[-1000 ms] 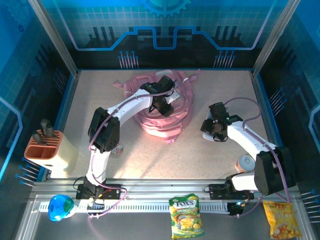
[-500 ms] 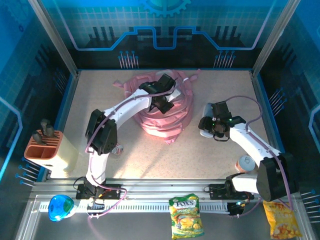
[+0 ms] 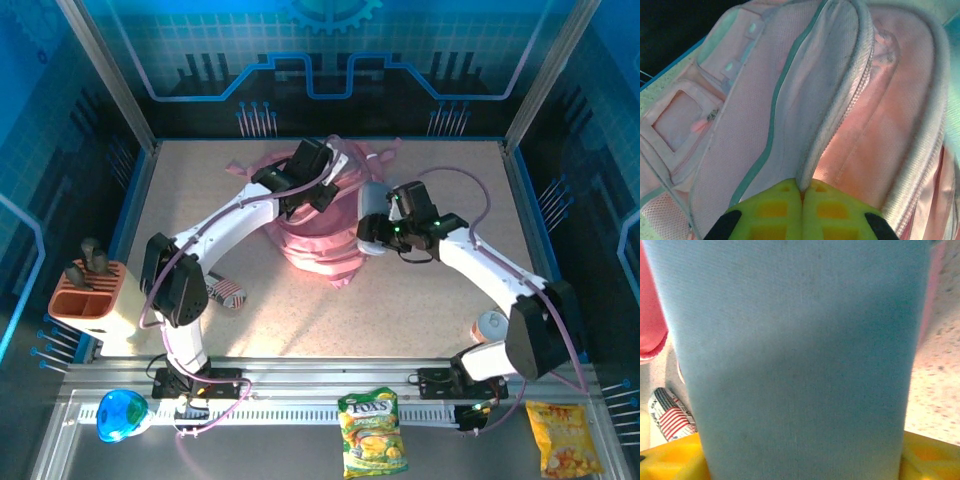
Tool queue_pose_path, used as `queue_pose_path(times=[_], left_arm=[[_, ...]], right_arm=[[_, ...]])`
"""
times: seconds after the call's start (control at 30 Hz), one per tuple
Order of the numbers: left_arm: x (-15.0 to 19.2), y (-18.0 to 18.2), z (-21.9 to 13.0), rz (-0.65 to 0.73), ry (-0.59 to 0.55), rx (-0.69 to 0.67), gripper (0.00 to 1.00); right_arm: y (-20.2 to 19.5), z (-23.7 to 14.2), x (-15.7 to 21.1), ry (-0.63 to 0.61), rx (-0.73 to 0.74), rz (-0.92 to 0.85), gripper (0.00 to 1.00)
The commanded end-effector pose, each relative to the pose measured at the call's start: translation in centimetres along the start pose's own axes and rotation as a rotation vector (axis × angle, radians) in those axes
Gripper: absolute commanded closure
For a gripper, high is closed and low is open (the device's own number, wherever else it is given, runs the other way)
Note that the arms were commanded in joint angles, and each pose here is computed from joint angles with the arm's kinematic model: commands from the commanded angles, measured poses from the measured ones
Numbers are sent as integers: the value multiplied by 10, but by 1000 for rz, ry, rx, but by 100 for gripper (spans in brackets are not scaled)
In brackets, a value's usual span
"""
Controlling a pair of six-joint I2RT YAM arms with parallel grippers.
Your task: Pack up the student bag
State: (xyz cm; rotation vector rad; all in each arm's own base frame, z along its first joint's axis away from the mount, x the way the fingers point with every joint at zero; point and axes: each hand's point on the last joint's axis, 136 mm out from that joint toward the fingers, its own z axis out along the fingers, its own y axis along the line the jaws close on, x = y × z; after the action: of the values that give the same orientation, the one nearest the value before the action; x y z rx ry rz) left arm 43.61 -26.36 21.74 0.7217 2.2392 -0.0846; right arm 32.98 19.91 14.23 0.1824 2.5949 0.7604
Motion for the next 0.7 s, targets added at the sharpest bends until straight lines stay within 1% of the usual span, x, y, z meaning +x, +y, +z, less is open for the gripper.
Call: queue_pose_path(times=[0.0,0.27,0.47,0.53,0.6,0.67], left_arm=[[-61,-8,-46,-97,-253,81,100],[-75,-15,-53,-145,-307,136,100],[-67,-14,-50,-159,-288,131,100],[-65,-14,-49,-165,-282,130,100],[-62,-14,-47,-170,-273,127,100],[-59,-12,-47,-173,-263,125,100]], right_arm=[[34,17,-3,49,-113,52,33],[71,50,-29,70,-219,132,34],[83,73,-55,54,-229,149,34],[82,80,-62,40,-219,162,30],[78,83,-66,31,-200,194,21],[75,81,-66,18,-201,209,15]])
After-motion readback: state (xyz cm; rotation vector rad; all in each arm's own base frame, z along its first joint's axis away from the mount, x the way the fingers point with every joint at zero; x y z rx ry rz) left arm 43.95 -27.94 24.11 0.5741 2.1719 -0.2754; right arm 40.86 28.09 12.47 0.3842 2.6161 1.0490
